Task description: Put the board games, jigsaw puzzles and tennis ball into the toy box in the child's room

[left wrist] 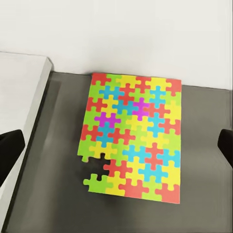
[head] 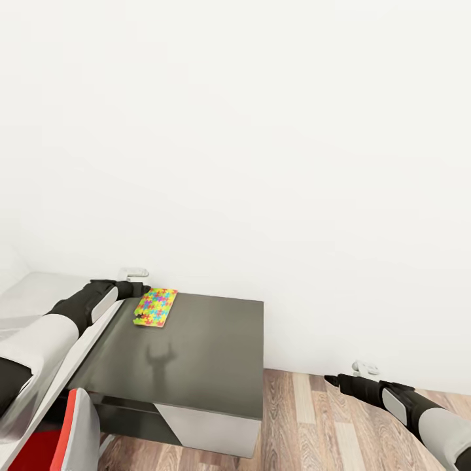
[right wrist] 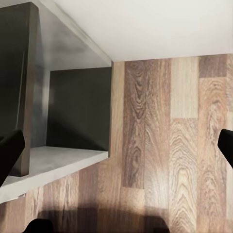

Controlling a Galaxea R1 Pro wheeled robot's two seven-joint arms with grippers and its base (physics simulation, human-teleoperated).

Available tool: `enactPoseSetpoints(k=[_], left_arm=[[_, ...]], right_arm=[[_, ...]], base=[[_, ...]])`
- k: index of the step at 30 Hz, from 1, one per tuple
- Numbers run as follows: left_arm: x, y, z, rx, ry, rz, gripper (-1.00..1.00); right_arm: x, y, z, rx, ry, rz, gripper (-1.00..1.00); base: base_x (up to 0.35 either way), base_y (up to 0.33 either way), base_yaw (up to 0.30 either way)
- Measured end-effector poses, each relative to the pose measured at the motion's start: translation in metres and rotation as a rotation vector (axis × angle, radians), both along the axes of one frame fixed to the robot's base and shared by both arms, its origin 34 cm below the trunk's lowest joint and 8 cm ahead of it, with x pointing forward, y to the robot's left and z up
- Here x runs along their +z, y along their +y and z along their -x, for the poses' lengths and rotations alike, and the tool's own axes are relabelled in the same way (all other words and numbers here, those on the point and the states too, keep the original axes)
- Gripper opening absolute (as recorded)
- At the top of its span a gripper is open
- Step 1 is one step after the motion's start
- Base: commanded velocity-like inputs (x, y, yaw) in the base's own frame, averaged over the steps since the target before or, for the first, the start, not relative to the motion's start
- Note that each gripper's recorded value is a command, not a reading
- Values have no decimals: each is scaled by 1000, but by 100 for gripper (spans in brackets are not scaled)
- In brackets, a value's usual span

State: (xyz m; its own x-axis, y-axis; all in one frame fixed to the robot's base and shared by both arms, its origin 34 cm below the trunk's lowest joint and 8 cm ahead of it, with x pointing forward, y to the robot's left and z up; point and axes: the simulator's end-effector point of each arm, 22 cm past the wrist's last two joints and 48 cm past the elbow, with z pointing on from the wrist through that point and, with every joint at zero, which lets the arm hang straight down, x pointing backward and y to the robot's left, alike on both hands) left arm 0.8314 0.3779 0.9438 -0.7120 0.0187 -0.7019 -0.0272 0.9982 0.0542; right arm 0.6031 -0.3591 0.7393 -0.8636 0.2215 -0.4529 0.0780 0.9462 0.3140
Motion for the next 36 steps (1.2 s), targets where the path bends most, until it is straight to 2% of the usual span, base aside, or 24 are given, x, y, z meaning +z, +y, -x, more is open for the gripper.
enactPoseSetpoints(k=[17,36], left_arm=[[0,-10,0,-38,0,37,100],[-1,-14,1,-44,2,45,100]], right_arm=[[1,-2,0,-1,-1,0,100],[1,-5,0,-3,0,2,100]], base=[[0,0,0],[28,13,0]])
